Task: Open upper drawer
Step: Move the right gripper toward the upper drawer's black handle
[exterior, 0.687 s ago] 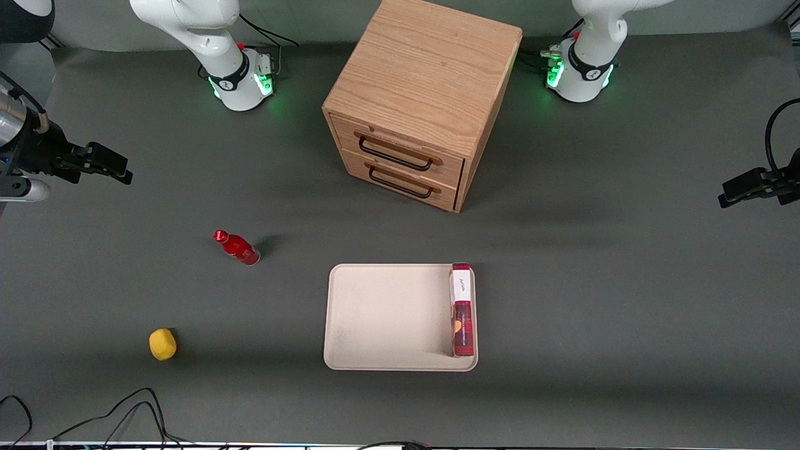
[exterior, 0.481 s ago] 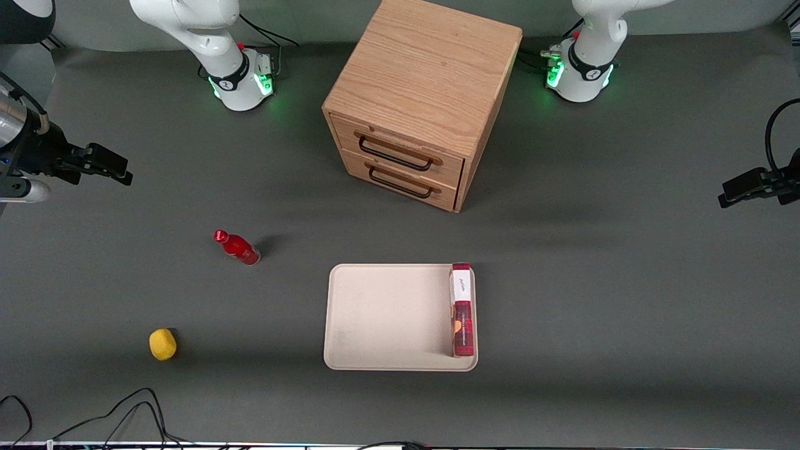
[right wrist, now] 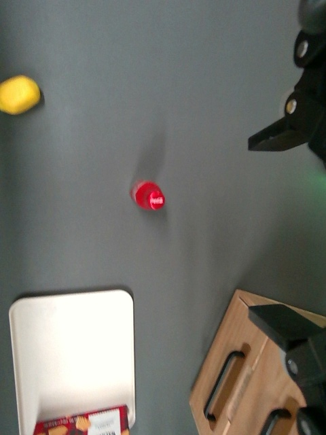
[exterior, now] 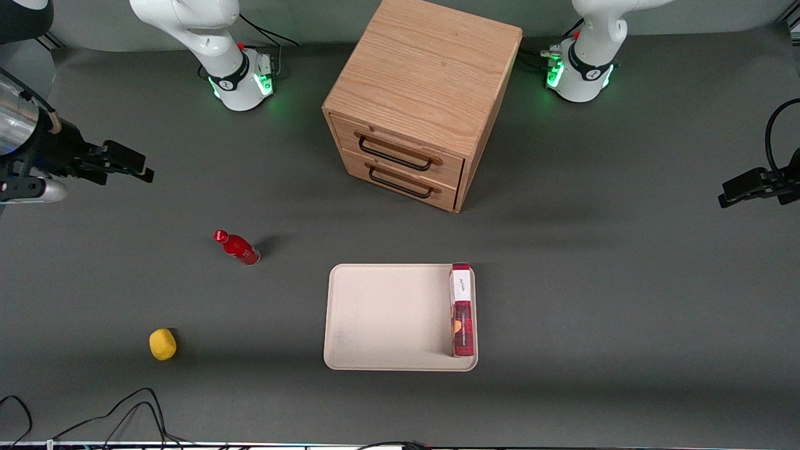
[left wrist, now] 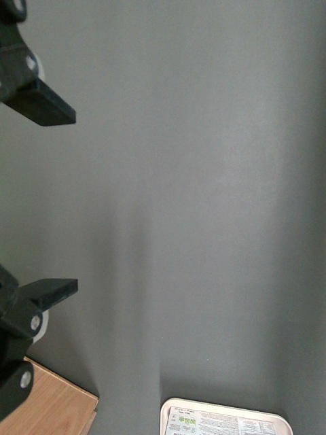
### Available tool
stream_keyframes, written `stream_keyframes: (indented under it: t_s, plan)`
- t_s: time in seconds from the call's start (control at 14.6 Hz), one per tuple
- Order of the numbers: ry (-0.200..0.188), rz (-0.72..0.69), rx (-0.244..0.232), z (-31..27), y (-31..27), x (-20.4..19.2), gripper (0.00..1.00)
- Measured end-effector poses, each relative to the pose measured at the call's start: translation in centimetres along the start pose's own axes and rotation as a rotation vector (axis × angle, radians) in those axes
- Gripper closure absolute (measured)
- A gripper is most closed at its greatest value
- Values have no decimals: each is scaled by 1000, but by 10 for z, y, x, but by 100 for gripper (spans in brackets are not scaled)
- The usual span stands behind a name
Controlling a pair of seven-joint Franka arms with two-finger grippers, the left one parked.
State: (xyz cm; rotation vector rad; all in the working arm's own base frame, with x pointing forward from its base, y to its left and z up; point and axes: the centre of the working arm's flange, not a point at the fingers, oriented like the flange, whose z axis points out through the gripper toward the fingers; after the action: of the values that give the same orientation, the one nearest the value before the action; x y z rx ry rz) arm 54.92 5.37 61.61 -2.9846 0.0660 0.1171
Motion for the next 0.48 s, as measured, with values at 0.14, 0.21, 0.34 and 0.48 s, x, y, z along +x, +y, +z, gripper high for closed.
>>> stream_keyframes:
  t_s: [0.14, 0.21, 0.34, 0.48]
  plan:
    - [-13, -54, 8, 8, -30, -3, 0]
    - [-16, -94, 8, 13, -53, -6, 0]
    - [-29, -181, 6, 23, -100, -11, 0]
    - [-47, -255, 7, 35, -142, -15, 0]
